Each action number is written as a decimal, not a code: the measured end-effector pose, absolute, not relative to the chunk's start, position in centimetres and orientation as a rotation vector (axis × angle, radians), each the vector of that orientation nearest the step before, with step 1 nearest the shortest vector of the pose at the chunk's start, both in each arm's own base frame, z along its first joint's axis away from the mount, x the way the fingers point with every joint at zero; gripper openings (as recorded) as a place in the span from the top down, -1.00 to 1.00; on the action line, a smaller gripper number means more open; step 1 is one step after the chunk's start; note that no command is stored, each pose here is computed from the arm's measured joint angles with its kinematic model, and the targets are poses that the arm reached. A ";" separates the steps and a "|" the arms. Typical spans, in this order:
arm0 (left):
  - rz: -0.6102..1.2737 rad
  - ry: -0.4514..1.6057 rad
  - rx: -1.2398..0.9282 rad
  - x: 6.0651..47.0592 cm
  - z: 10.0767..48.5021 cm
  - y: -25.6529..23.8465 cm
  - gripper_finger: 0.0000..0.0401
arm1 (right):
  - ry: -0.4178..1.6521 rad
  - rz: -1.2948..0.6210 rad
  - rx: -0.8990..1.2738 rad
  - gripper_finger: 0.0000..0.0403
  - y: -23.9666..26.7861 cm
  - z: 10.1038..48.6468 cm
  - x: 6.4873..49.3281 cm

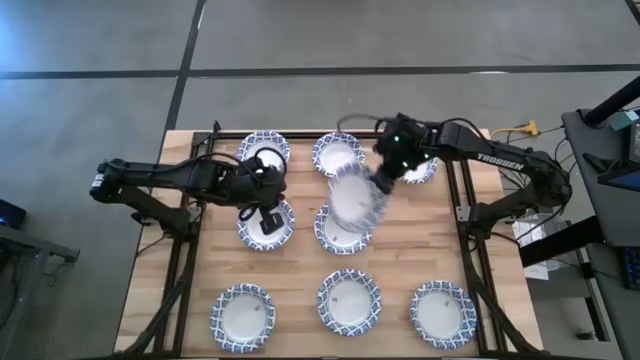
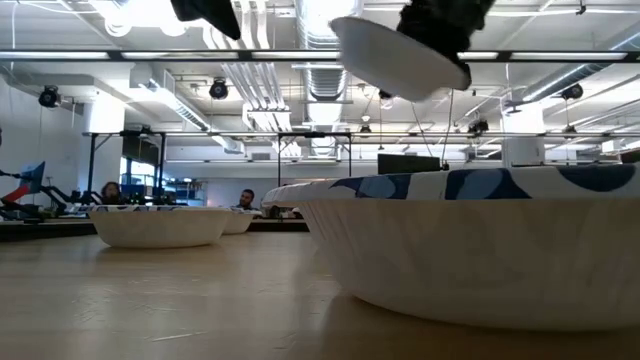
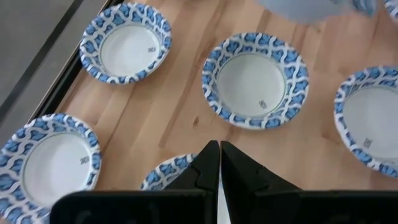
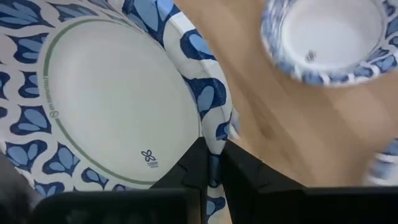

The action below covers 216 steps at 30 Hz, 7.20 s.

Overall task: Nest bowls inside each other
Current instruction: Stack the white patterned bowl on top of the center white patterned bowl

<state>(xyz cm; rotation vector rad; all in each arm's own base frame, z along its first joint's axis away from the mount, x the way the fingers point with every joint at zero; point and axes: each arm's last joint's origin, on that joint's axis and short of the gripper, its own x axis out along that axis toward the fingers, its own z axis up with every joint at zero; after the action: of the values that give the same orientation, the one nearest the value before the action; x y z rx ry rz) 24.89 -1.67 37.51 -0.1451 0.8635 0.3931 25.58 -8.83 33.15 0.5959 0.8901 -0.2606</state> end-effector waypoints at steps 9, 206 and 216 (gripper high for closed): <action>0.411 0.823 -0.214 22.6 38.8 -1.4 1.00 | 0.879 -0.271 0.736 0.85 -8.6 32.5 28.7; 0.341 0.780 -0.300 22.7 34.8 -1.7 1.00 | -0.489 -1.352 1.596 0.43 -6.0 11.5 11.1; 0.342 0.780 -0.303 22.7 34.8 -1.7 1.00 | -0.471 -1.398 1.618 0.08 -6.3 10.9 11.1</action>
<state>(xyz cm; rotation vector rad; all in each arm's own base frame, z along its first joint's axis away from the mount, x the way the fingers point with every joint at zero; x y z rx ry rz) 22.72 -1.67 34.78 -0.3028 0.7796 0.3419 11.09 -6.26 10.93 1.6178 -0.4711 -1.3976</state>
